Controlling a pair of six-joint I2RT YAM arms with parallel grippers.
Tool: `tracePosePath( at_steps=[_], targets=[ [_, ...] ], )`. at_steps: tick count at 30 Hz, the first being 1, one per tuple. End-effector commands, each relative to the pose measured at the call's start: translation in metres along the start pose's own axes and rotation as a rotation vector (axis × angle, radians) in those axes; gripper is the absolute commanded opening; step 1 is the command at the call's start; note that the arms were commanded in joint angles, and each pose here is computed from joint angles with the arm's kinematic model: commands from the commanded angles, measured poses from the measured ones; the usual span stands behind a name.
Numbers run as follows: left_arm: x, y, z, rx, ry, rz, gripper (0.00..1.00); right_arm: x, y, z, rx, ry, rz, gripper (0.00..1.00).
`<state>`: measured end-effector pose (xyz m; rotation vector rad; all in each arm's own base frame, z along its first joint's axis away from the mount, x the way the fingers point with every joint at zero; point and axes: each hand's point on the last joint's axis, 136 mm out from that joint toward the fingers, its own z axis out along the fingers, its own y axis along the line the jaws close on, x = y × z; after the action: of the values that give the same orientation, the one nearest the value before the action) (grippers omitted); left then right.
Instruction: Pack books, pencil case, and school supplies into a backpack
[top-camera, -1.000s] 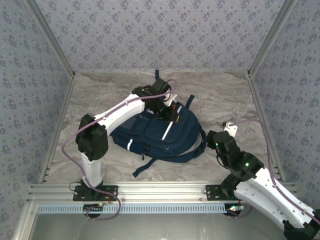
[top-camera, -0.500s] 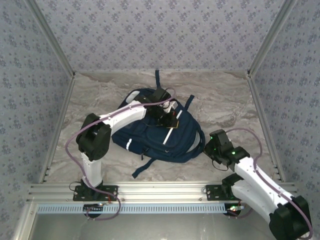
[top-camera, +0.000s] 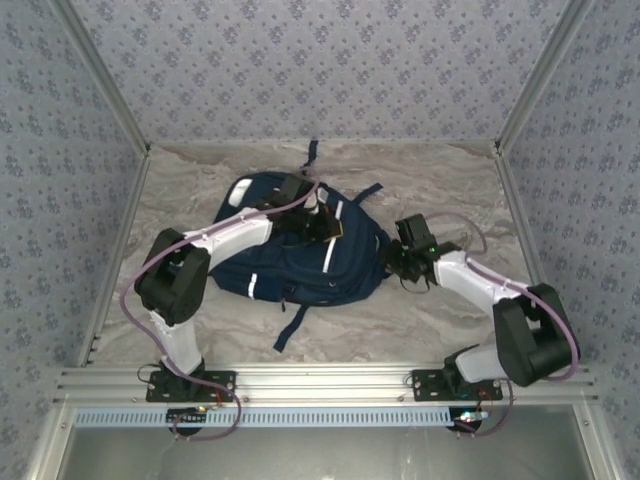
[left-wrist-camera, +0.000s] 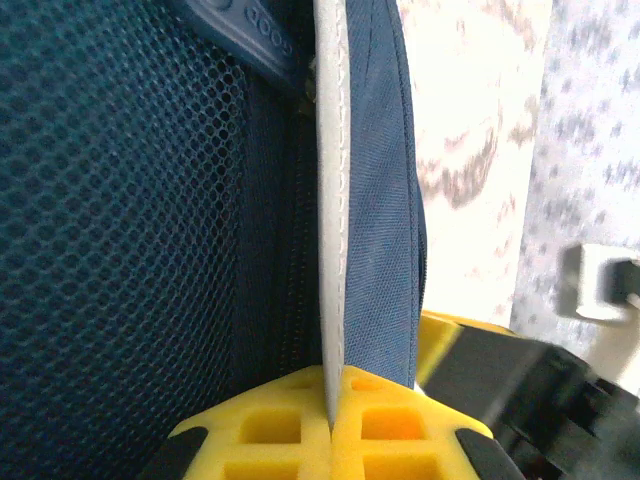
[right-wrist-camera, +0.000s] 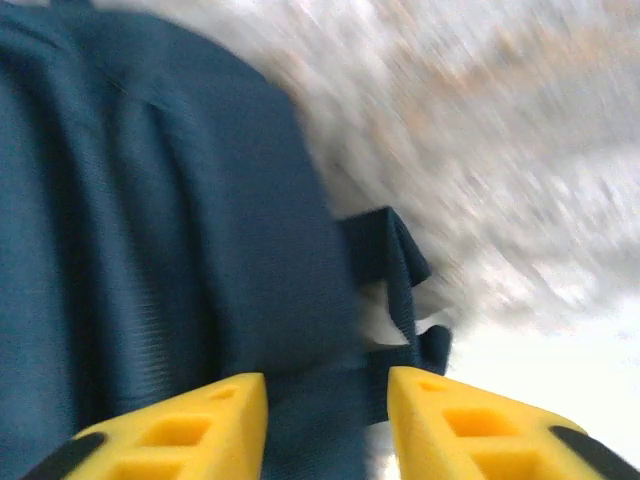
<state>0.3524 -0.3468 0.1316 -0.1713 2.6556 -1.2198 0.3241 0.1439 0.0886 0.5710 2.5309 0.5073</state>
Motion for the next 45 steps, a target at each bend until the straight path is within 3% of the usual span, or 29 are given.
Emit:
tracePosePath(
  at_steps=[1,4,6,13,16,19,22,28,34,41,45],
  targets=[
    [-0.028,-0.014,-0.017,0.066,-0.134,-0.094,0.0,-0.043,0.019,-0.039,0.063,-0.221,-0.168,0.49],
    [-0.045,-0.015,-0.014,0.105,-0.184,-0.172,0.0,-0.044,0.023,-0.066,0.049,-0.301,-0.26,0.53],
    [-0.055,-0.018,-0.008,0.132,-0.208,-0.215,0.0,-0.036,0.037,-0.08,-0.042,-0.335,-0.353,0.52],
    [-0.093,-0.038,0.019,0.289,-0.271,-0.345,0.0,0.073,0.092,-0.093,-0.45,-0.284,-0.806,0.49],
    [-0.107,-0.056,0.021,0.356,-0.309,-0.347,0.0,0.112,0.094,-0.093,-0.541,-0.295,-0.977,0.49],
    [-0.105,-0.074,0.018,0.378,-0.287,-0.301,0.14,0.131,0.088,-0.09,-0.579,-0.285,-1.042,0.5],
    [-0.091,-0.065,0.009,0.336,-0.259,-0.273,0.28,0.134,0.077,-0.081,-0.562,-0.309,-1.063,0.51],
    [-0.049,-0.011,-0.033,0.186,-0.205,-0.241,0.4,0.145,0.064,-0.069,-0.574,-0.387,-1.099,0.52],
    [-0.009,-0.008,-0.104,0.069,-0.193,-0.011,0.54,0.16,0.067,-0.064,-0.589,-0.563,-1.18,0.53],
    [0.024,-0.006,-0.182,-0.095,-0.252,0.267,0.56,0.176,0.088,-0.051,-0.607,-0.658,-1.227,0.53],
    [0.044,0.008,-0.207,-0.129,-0.289,0.348,0.56,0.175,0.096,-0.044,-0.616,-0.666,-1.21,0.52]
  ],
)
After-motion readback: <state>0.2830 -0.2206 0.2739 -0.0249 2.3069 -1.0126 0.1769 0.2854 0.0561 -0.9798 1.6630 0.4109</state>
